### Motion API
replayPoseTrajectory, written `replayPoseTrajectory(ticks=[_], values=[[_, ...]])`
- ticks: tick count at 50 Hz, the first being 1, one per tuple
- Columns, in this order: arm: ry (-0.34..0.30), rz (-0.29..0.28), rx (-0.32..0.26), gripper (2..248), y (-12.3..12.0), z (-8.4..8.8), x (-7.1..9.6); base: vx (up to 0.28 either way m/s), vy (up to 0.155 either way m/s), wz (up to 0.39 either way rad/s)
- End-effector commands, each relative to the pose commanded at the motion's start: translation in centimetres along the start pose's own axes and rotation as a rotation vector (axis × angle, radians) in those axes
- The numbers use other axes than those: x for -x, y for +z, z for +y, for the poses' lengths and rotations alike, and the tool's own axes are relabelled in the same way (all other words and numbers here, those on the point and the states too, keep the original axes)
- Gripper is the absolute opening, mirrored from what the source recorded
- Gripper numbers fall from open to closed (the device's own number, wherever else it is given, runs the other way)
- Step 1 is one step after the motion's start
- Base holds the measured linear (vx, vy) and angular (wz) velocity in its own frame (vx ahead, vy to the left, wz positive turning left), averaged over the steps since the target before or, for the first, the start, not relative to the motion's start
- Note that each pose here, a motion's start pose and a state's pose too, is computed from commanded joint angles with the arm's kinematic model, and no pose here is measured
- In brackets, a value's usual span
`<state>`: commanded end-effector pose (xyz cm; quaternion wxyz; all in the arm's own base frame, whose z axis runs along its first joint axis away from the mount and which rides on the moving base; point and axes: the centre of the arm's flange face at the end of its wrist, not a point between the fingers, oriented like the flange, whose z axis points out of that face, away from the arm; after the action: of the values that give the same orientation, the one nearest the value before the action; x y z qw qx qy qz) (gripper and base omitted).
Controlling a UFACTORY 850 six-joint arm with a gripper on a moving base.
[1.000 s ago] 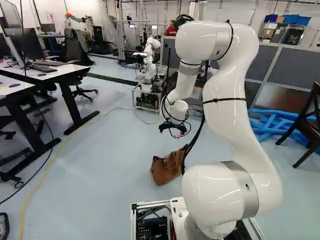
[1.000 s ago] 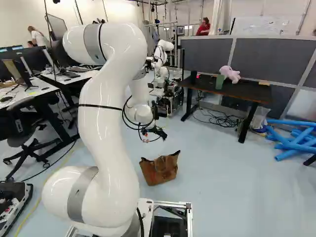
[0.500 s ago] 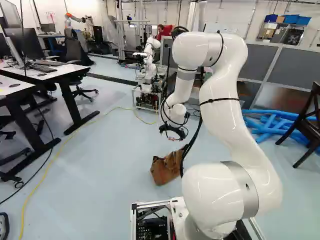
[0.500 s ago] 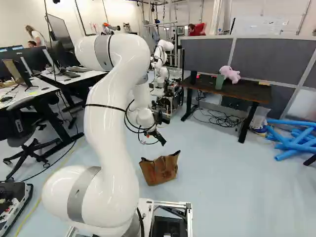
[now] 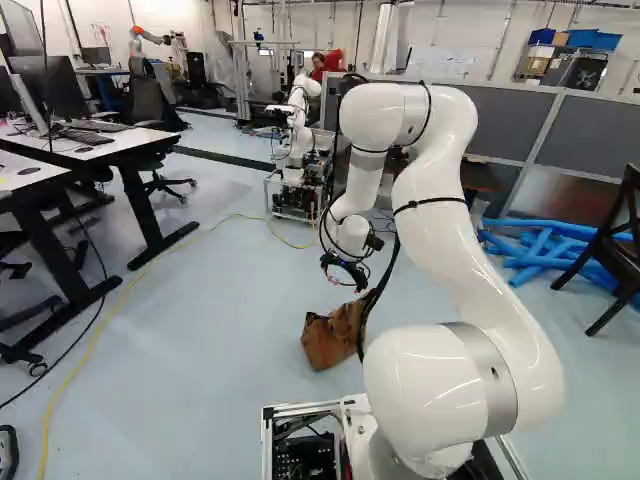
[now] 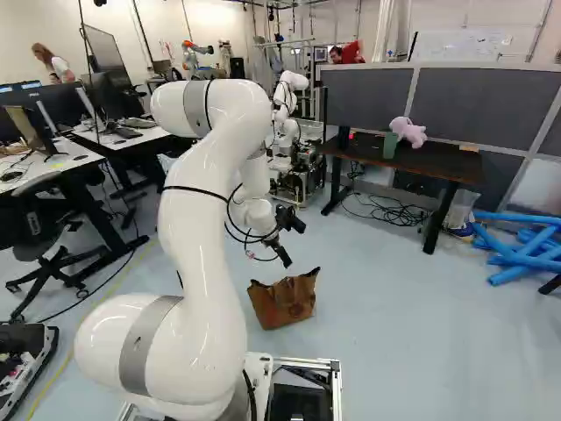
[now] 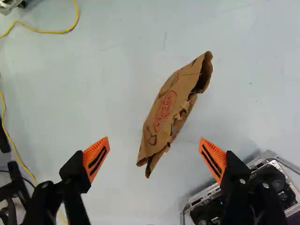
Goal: Pick up the bag on the ground and place it on the table
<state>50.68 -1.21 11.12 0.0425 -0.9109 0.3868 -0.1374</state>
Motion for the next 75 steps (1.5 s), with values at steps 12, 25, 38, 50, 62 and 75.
replayPoseTrajectory(ticks=[12,25,38,50,62,75], values=[[0.126,-0.011,0.012,247,1.8,0.1,0.2,0.0,0.0,0.0],[0.238,-0.02,0.025,247,3.7,0.2,0.4,0.0,0.0,0.0],[0.25,-0.029,0.037,247,5.6,0.4,0.6,0.0,0.0,0.0],[0.25,-0.036,0.046,247,7.4,0.5,0.8,0.0,0.0,0.0],[0.249,-0.042,0.053,247,9.2,0.6,0.9,0.0,0.0,0.0],[0.249,-0.052,0.064,247,11.2,0.7,1.1,0.0,0.0,0.0]])
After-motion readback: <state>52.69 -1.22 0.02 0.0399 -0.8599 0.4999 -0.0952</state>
